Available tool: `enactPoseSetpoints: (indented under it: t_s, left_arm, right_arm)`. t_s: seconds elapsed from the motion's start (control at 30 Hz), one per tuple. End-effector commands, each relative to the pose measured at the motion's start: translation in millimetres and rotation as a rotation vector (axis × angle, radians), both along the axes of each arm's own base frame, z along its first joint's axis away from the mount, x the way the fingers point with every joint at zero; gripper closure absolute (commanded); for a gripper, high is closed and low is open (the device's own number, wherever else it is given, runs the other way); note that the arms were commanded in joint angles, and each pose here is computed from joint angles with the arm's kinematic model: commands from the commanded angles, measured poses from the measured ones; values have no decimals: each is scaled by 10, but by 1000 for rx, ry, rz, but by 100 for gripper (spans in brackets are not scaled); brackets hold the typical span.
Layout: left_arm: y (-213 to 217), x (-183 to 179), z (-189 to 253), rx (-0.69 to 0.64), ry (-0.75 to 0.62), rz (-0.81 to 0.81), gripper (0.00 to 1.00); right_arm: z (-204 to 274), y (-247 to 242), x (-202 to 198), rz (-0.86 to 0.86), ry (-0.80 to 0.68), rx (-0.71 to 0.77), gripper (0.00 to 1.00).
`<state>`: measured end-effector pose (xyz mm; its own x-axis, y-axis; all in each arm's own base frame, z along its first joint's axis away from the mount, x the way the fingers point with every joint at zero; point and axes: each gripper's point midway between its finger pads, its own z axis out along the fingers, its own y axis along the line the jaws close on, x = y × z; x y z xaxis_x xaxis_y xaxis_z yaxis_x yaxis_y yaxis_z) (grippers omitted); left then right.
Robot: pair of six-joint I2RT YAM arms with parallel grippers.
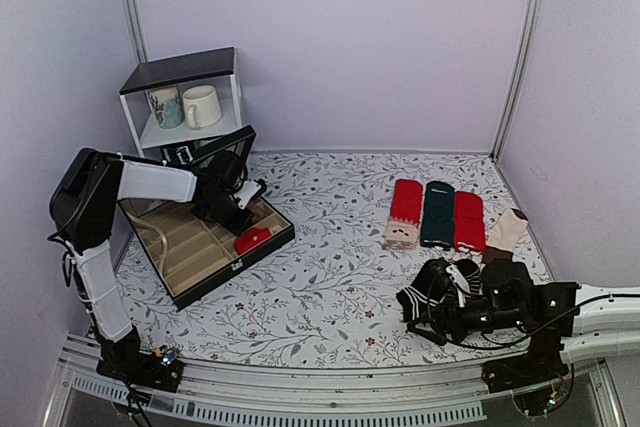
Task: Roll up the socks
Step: Place a pair of socks in the storage box.
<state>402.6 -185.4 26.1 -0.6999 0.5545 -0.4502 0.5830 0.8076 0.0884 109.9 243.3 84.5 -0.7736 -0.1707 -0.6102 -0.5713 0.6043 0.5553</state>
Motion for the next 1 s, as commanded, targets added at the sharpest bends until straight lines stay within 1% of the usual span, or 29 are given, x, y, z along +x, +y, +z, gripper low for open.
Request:
enactPoseSetpoints:
  t_s: [0.0, 0.23, 0.4, 0.47, 0.6, 0.73, 0.9, 0.97]
  left_arm:
    - [52, -229, -161, -5, 53, 16, 100]
    - [238, -442, -26, -1, 44, 65, 100]
    - [331, -412, 138, 2, -12, 87, 100]
    - [351, -389, 163, -3, -38, 86, 96]
    - [361, -411, 45, -13, -9, 91, 96]
    - [374, -473, -45, -6, 17, 90, 89]
    - [399, -481, -5, 1, -3, 79, 74]
    - [398, -481, 5, 1, -11, 69, 71]
  right_arm:
    - [27, -30, 45, -33, -1, 6, 34]
    - [13, -9, 49, -20, 0, -13, 34]
    - [11, -13, 47, -20, -1, -11, 34]
    - [11, -21, 45, -22, 0, -8, 34]
    - [-6, -45, 36, -26, 6, -13, 34]
    - [8, -57, 24, -29, 8, -4, 34]
    - [26, -56, 31, -30, 3, -3, 34]
    - [23, -52, 32, -28, 2, -7, 34]
